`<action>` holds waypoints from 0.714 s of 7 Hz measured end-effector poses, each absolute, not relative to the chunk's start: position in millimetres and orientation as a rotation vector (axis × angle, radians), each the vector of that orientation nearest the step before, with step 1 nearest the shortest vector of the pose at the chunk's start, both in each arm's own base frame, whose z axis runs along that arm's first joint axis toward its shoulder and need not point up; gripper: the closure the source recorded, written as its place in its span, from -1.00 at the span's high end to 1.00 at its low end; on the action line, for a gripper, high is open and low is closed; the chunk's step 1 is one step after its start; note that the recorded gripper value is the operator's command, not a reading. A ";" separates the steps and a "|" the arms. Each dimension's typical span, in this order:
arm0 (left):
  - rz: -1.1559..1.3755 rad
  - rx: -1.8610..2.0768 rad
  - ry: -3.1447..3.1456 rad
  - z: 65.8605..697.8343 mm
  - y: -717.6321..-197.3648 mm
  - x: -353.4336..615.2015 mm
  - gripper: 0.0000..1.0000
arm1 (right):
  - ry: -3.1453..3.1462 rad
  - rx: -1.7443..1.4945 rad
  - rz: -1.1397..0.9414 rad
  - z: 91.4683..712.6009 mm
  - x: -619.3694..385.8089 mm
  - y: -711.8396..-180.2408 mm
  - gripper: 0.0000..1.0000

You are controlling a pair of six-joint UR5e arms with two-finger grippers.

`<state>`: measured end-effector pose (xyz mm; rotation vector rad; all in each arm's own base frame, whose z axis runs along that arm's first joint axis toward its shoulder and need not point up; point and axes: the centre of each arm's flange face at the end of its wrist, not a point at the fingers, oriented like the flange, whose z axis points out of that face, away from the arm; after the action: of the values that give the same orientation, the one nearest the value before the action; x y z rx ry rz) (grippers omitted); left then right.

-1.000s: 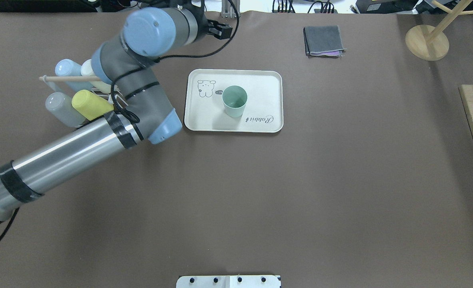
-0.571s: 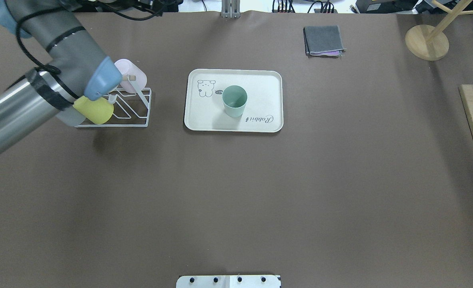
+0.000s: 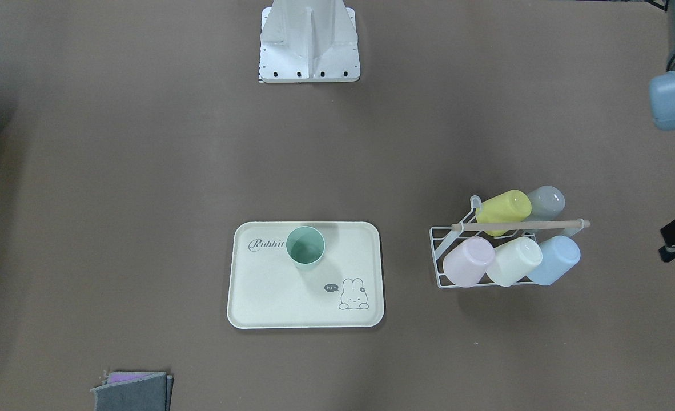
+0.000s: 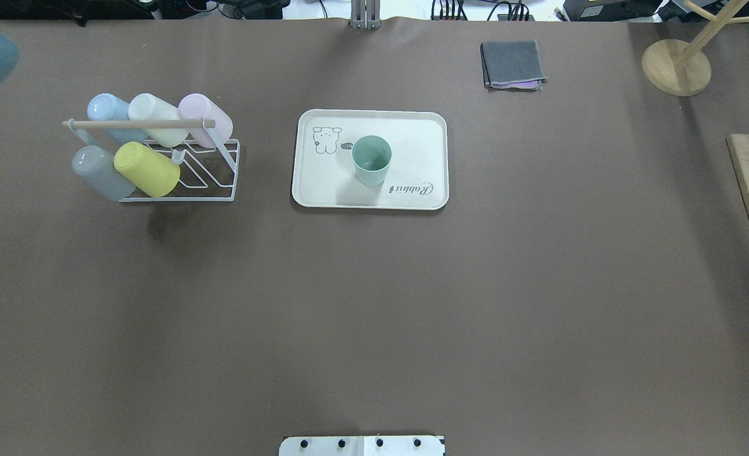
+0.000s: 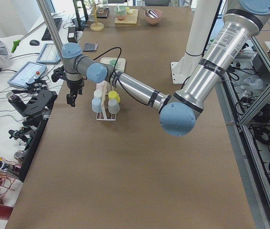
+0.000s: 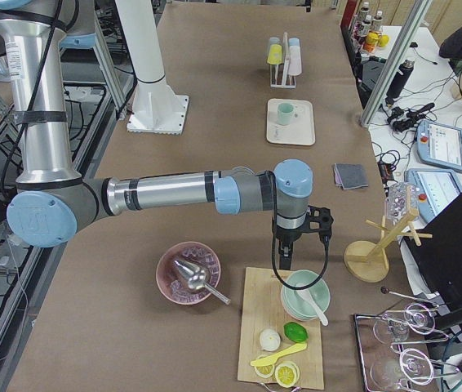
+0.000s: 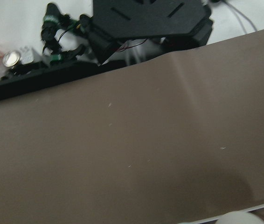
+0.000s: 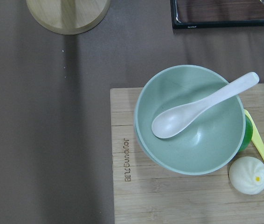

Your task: Pick up and place green cup on tray

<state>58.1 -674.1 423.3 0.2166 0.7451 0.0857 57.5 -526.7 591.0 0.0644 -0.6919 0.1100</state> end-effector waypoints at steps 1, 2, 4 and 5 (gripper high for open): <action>0.096 0.153 0.749 468.2 -655.4 15.9 0.96 | -0.687 0.064 0.106 591.1 55.3 -527.1 1.00; 0.116 0.075 0.744 509.4 -633.4 -22.7 0.96 | -0.682 0.064 0.103 591.1 54.0 -527.3 1.00; 0.166 -0.035 0.812 591.6 -568.5 -66.7 0.95 | -0.680 0.064 0.101 590.9 53.1 -527.1 1.00; 0.157 -0.034 0.860 622.2 -529.7 -76.0 0.95 | -0.680 0.063 0.100 590.9 52.6 -526.8 1.00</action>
<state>-76.0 -529.7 622.2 -0.0343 0.8603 0.1573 52.6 -526.8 590.9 0.0635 -0.6804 0.1000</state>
